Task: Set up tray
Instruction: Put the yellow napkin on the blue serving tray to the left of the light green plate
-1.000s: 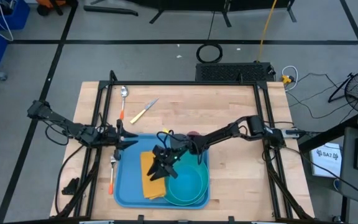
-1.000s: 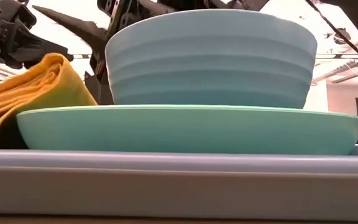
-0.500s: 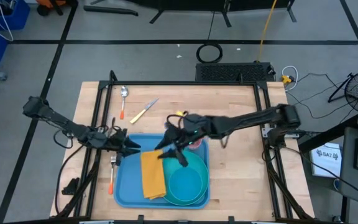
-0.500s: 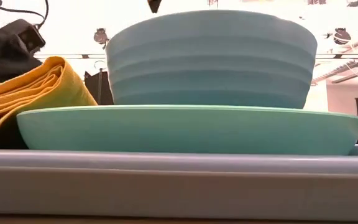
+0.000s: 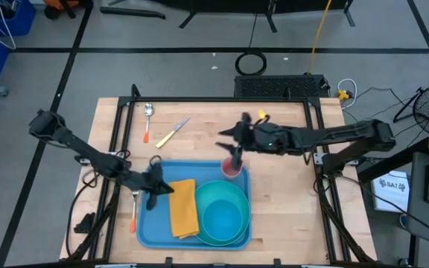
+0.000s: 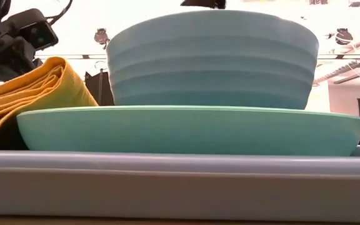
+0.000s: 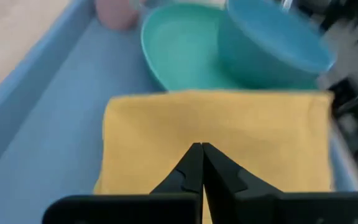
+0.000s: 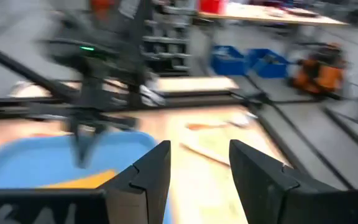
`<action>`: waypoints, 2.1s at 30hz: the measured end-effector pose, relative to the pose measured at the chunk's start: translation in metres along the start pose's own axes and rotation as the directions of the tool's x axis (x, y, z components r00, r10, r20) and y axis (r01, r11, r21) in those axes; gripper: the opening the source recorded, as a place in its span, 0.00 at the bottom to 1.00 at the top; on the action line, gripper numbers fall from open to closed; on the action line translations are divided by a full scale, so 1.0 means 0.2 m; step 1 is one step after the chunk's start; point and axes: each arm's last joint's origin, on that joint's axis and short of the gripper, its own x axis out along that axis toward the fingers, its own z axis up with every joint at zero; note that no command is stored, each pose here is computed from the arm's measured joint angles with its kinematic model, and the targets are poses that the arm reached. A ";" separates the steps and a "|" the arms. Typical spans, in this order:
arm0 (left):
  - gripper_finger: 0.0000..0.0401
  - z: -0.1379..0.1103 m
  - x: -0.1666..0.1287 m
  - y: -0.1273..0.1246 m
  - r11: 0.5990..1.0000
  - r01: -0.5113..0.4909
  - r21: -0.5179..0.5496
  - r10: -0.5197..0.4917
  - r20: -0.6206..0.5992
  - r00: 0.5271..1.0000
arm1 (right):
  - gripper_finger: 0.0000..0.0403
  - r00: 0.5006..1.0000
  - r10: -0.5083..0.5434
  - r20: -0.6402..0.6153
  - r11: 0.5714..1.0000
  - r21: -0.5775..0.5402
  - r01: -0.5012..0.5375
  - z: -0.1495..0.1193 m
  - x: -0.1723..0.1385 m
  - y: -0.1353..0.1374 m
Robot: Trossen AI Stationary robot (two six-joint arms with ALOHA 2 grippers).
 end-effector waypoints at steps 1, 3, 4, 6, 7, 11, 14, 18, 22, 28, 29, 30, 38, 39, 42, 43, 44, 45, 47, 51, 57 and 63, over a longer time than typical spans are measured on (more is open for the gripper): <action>0.01 0.01 0.02 -0.02 1.000 -0.024 0.019 0.024 -0.039 0.999 | 0.38 1.000 -0.028 -0.010 1.000 0.006 0.029 -0.03 -0.02 -0.03; 0.01 0.04 0.05 -0.05 0.998 -0.052 0.039 0.056 -0.111 0.992 | 0.38 0.998 -0.062 -0.002 0.997 0.039 0.062 -0.08 -0.07 -0.07; 0.01 0.04 0.07 -0.06 0.997 -0.056 0.045 0.061 -0.142 0.988 | 0.38 0.997 -0.071 0.006 0.996 0.059 0.070 -0.12 -0.09 -0.09; 0.01 0.05 0.12 -0.09 0.998 -0.041 0.046 0.048 -0.185 0.982 | 0.38 0.996 -0.081 0.047 0.992 0.104 0.076 -0.17 -0.12 -0.12; 0.01 0.05 0.14 -0.09 0.998 -0.036 0.048 0.045 -0.206 0.978 | 0.38 0.995 -0.082 0.063 0.990 0.116 0.075 -0.21 -0.14 -0.13; 0.00 0.02 0.20 -0.09 0.998 -0.048 0.037 0.056 -0.281 0.958 | 0.38 0.987 -0.083 0.140 0.987 0.145 0.062 -0.31 -0.20 -0.14; 0.00 -0.02 0.24 -0.07 0.996 -0.085 0.005 0.082 -0.334 0.939 | 0.38 0.977 -0.087 0.192 0.984 0.169 0.054 -0.35 -0.24 -0.15; 0.00 -0.02 0.29 -0.07 0.998 -0.060 0.004 0.058 -0.330 0.942 | 0.38 0.977 -0.088 0.193 0.981 0.185 0.052 -0.38 -0.25 -0.16; 0.00 -0.03 0.29 -0.05 0.997 -0.076 -0.004 0.069 -0.360 0.931 | 0.38 0.976 -0.086 0.198 0.981 0.186 0.049 -0.38 -0.25 -0.16; 0.00 -0.06 0.27 -0.02 0.987 -0.146 -0.062 0.104 -0.446 0.889 | 0.38 0.977 -0.087 0.197 0.983 0.179 0.051 -0.38 -0.25 -0.16; 0.00 -0.06 0.27 -0.03 0.987 -0.145 -0.061 0.103 -0.450 0.887 | 0.38 0.977 -0.087 0.197 0.983 0.178 0.051 -0.38 -0.25 -0.16; 0.00 -0.07 0.27 -0.03 0.988 -0.142 -0.060 0.099 -0.454 0.885 | 0.38 0.977 -0.087 0.196 0.983 0.175 0.052 -0.38 -0.25 -0.16; 0.00 -0.10 0.24 -0.02 0.982 -0.158 -0.099 0.078 -0.553 0.829 | 0.37 0.977 -0.087 0.196 0.985 0.164 0.055 -0.38 -0.25 -0.16; 0.00 -0.10 0.24 -0.02 0.982 -0.161 -0.101 0.077 -0.563 0.823 | 0.37 0.977 -0.087 0.196 0.985 0.164 0.055 -0.38 -0.25 -0.16; 0.00 -0.11 0.24 -0.02 0.981 -0.166 -0.100 0.079 -0.576 0.813 | 0.36 0.977 -0.087 0.196 0.985 0.164 0.055 -0.38 -0.25 -0.16; 0.00 -0.11 0.23 -0.02 0.980 -0.169 -0.101 0.080 -0.580 0.811 | 0.36 0.977 -0.087 0.195 0.985 0.164 0.055 -0.38 -0.25 -0.16; 0.00 -0.11 0.23 -0.01 0.979 -0.176 -0.106 0.082 -0.586 0.806 | 0.36 0.977 -0.087 0.195 0.985 0.164 0.055 -0.38 -0.25 -0.16; 0.00 -0.11 0.22 -0.01 0.976 -0.189 -0.109 0.088 -0.596 0.798 | 0.36 0.977 -0.087 0.195 0.985 0.164 0.055 -0.38 -0.25 -0.16; 0.00 -0.12 0.20 -0.01 0.968 -0.222 -0.115 0.106 -0.616 0.781 | 0.36 0.978 -0.086 0.192 0.985 0.162 0.055 -0.38 -0.25 -0.16; 0.00 -0.12 0.13 0.00 0.943 -0.316 -0.101 0.184 -0.631 0.753 | 0.36 0.979 -0.084 0.184 0.985 0.161 0.055 -0.39 -0.25 -0.16; 0.00 -0.11 0.01 0.05 0.888 -0.458 -0.046 0.350 -0.578 0.737 | 0.35 0.981 -0.083 0.173 0.986 0.159 0.056 -0.39 -0.25 -0.16; 0.00 -0.06 0.00 0.07 0.889 -0.458 0.000 0.401 -0.484 0.778 | 0.35 0.982 -0.083 0.170 0.983 0.177 0.052 -0.39 -0.25 -0.16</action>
